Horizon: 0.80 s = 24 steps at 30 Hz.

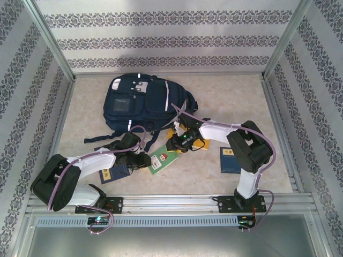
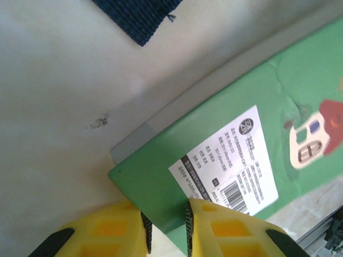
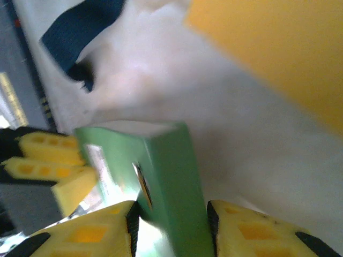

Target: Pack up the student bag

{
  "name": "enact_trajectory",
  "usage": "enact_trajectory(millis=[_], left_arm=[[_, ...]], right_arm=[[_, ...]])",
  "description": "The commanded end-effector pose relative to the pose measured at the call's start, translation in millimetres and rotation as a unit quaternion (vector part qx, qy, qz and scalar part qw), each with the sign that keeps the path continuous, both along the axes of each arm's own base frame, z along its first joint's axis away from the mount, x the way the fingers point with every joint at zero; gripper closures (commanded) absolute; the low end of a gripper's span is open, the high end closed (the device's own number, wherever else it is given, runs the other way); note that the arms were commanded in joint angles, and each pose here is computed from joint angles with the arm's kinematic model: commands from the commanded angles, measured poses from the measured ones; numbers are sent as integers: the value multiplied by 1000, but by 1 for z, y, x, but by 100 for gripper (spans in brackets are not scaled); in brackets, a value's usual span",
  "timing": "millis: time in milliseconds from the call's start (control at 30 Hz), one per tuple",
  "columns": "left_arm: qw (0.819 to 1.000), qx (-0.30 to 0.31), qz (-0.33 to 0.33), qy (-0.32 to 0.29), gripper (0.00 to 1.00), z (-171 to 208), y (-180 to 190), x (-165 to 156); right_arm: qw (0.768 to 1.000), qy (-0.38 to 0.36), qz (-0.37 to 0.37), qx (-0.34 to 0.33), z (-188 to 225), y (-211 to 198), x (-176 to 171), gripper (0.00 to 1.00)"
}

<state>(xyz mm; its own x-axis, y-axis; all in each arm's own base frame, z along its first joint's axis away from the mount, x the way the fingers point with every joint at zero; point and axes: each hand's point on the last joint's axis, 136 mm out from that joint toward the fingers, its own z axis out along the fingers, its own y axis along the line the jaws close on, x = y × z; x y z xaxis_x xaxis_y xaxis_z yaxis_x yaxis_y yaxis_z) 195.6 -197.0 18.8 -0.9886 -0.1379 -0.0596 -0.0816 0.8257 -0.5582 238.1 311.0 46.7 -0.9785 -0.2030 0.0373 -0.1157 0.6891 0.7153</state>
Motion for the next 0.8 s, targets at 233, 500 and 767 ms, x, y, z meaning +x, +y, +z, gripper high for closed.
enact_trajectory(millis=[233, 500, 767], left_arm=[[999, 23, -34, -27, 76, -11, 4, -4], [999, 27, -28, -35, 75, -4, 7, -3], [999, 29, -27, -32, 75, -3, 5, 0]], right_arm=[[981, 48, 97, 161, 60, 51, -60, 62], [994, 53, 60, 70, 14, 36, -52, 57], [997, 57, 6, 58, -2, 19, -38, 37]])
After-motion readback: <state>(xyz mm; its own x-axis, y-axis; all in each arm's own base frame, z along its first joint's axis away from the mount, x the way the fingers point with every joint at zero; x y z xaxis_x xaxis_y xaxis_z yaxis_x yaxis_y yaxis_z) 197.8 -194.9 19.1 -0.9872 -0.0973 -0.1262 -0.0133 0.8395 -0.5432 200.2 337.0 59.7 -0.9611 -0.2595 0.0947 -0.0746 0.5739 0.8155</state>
